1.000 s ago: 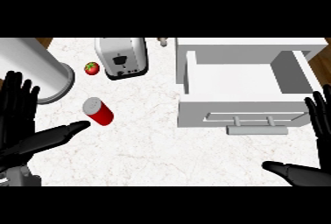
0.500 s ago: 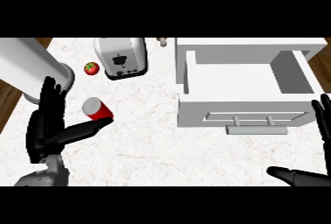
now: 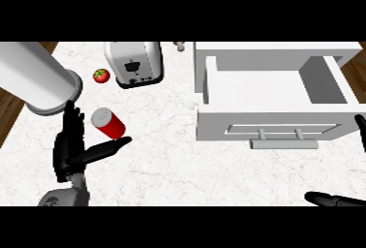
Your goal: Pick up the can, place it into the drawer and close the drawer
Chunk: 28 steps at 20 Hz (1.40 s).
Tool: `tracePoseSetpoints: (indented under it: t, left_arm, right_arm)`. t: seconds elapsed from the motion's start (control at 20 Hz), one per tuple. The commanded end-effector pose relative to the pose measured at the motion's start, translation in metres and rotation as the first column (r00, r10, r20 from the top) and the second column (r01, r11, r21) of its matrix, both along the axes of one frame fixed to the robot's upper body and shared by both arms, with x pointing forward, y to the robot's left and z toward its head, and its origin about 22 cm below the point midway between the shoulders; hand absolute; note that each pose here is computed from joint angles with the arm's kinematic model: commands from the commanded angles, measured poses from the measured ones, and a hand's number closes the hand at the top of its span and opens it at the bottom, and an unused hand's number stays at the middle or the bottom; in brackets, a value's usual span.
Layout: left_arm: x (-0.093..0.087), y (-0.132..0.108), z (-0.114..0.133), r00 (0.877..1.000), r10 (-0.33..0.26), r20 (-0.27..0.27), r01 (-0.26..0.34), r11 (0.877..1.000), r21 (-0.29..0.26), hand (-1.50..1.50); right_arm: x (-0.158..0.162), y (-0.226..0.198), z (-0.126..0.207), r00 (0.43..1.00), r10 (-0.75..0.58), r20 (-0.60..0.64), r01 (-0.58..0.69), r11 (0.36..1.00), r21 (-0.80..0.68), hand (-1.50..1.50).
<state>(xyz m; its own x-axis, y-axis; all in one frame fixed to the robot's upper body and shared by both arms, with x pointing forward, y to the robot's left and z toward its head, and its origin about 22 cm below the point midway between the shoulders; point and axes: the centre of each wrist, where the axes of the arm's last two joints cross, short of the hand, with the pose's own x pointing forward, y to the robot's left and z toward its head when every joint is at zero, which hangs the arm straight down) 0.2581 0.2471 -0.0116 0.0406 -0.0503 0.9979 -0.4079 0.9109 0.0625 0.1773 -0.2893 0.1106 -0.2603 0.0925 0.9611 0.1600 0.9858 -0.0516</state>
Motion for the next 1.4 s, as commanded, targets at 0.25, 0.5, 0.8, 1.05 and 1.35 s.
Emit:
tracePoseSetpoints:
  t: [0.25, 0.5, 0.8, 1.05, 1.35]
  left_arm:
    - [-0.011, 0.015, -0.054, 0.999, 0.042, -0.022, -0.043, 0.999, -0.025, -1.50]
    - [0.006, 0.012, -0.061, 0.996, 0.066, -0.061, -0.067, 0.998, -0.013, -1.50]
    - [0.018, 0.018, -0.089, 0.995, 0.071, -0.067, -0.074, 0.997, -0.038, -1.50]
    - [-0.006, 0.027, -0.112, 0.994, 0.085, -0.068, -0.088, 0.995, -0.046, -1.50]
    - [0.046, 0.040, -0.091, 0.994, 0.085, -0.066, -0.089, 0.994, -0.058, -1.50]
  right_arm:
    - [0.002, -0.019, 0.010, 1.000, -0.005, 0.012, 0.005, 1.000, 0.009, -1.50]
    - [-0.005, -0.015, 0.019, 1.000, -0.026, 0.003, 0.026, 1.000, -0.003, -1.50]
    - [-0.013, -0.011, 0.038, 1.000, 0.003, 0.007, -0.002, 1.000, -0.030, -1.50]
    - [-0.005, -0.012, 0.014, 1.000, -0.009, -0.002, 0.009, 1.000, -0.013, -1.50]
    - [-0.020, -0.023, 0.022, 1.000, -0.002, -0.004, 0.002, 1.000, 0.000, -1.50]
